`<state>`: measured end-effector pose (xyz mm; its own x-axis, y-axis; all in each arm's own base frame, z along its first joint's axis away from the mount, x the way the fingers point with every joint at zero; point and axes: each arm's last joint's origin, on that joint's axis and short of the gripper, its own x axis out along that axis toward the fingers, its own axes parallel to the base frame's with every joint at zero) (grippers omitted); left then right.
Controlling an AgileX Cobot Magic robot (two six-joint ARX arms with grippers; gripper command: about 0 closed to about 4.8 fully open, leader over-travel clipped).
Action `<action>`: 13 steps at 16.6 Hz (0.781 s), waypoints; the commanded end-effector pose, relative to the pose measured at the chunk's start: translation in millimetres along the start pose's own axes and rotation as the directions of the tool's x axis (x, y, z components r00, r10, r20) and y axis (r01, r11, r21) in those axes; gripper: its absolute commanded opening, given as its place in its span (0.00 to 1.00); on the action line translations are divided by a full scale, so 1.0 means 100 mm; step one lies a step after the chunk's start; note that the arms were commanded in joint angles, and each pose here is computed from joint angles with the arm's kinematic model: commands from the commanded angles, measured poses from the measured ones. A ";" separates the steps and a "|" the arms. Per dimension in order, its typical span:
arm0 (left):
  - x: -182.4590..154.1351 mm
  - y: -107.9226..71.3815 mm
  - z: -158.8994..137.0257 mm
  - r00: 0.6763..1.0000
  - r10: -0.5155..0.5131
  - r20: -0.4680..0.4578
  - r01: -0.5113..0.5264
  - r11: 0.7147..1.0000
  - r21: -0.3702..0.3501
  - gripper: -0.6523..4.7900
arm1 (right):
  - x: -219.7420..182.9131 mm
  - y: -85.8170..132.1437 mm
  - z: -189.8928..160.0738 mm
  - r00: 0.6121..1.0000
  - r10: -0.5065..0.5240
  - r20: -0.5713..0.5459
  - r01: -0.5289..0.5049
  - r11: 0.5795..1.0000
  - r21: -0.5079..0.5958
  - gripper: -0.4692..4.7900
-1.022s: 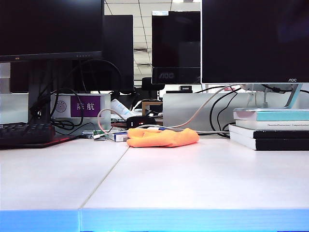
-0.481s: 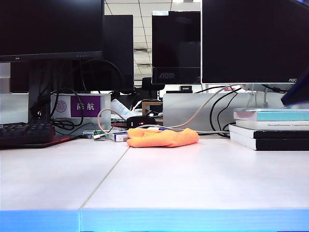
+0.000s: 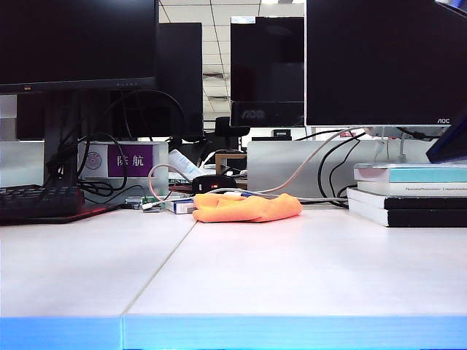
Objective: Wipe the table from back to front using the rag.
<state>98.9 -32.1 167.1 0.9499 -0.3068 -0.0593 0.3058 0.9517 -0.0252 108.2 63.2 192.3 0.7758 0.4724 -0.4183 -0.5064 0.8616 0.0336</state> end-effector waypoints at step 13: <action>-0.10 0.22 -0.18 0.970 0.214 -0.111 -0.212 0.977 0.036 0.12 | -0.01 0.00 0.01 1.000 0.001 0.001 -0.001 1.000 0.002 0.09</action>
<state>95.7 -8.1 150.9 0.9832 -0.0962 -0.1552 0.1012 0.9946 0.0249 107.7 62.9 191.2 0.7707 0.4703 -0.4300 -0.5067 0.8615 0.0341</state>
